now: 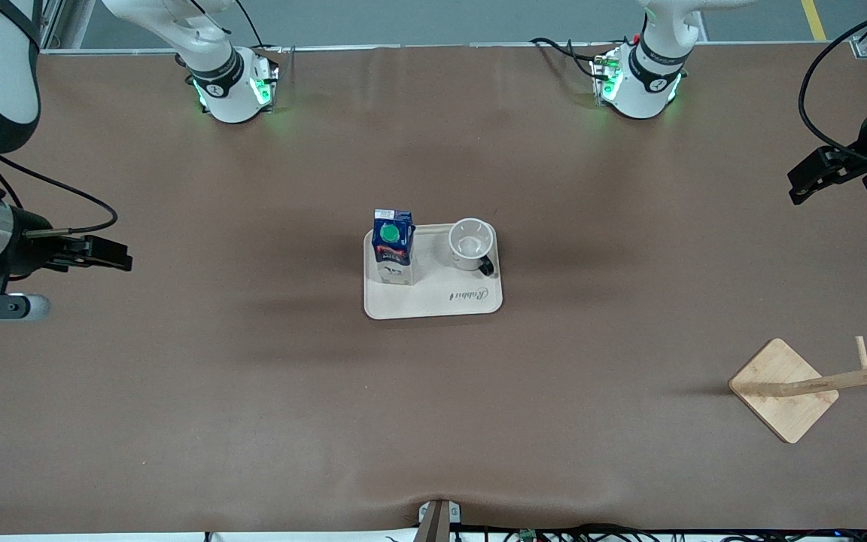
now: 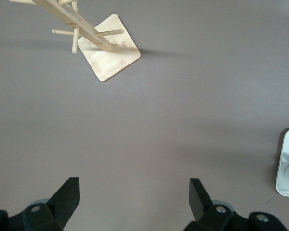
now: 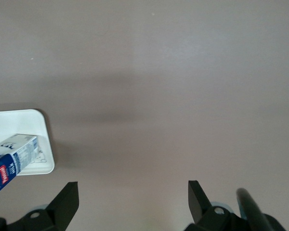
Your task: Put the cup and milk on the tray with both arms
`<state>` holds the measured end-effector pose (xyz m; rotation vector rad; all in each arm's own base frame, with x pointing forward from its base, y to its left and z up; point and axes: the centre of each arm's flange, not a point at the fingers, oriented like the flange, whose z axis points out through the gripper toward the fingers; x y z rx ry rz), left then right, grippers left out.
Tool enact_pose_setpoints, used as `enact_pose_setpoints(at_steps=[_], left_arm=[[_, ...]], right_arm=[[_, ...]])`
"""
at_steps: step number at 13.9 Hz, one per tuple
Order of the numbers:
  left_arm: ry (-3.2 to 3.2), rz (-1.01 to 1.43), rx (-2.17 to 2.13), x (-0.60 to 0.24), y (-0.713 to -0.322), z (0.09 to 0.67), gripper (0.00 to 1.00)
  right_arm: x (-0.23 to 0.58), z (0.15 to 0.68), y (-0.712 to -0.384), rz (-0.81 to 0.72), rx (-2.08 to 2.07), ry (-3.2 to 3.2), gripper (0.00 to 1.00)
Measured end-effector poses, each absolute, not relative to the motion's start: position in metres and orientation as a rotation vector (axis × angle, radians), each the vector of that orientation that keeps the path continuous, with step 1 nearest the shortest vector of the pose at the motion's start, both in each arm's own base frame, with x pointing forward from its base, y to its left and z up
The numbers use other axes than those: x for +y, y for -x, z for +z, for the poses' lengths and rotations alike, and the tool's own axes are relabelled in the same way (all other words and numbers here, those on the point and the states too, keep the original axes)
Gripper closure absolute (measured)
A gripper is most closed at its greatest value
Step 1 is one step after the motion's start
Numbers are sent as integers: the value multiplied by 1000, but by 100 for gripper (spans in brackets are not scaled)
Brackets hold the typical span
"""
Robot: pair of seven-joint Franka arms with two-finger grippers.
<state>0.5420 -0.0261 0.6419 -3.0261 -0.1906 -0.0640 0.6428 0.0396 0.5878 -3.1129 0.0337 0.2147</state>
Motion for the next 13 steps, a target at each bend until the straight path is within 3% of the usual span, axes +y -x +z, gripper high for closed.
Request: enact_pose_setpoints(at_steps=[7, 13], left_arm=[[3052, -43, -170, -37, -540, 641, 0], [3087, -38, -61, -40, -539, 645, 0]], right_arm=[[-26, 611, -633, 160, -4, 3104, 0], [-34, 626, -624, 114, -8, 3104, 0]])
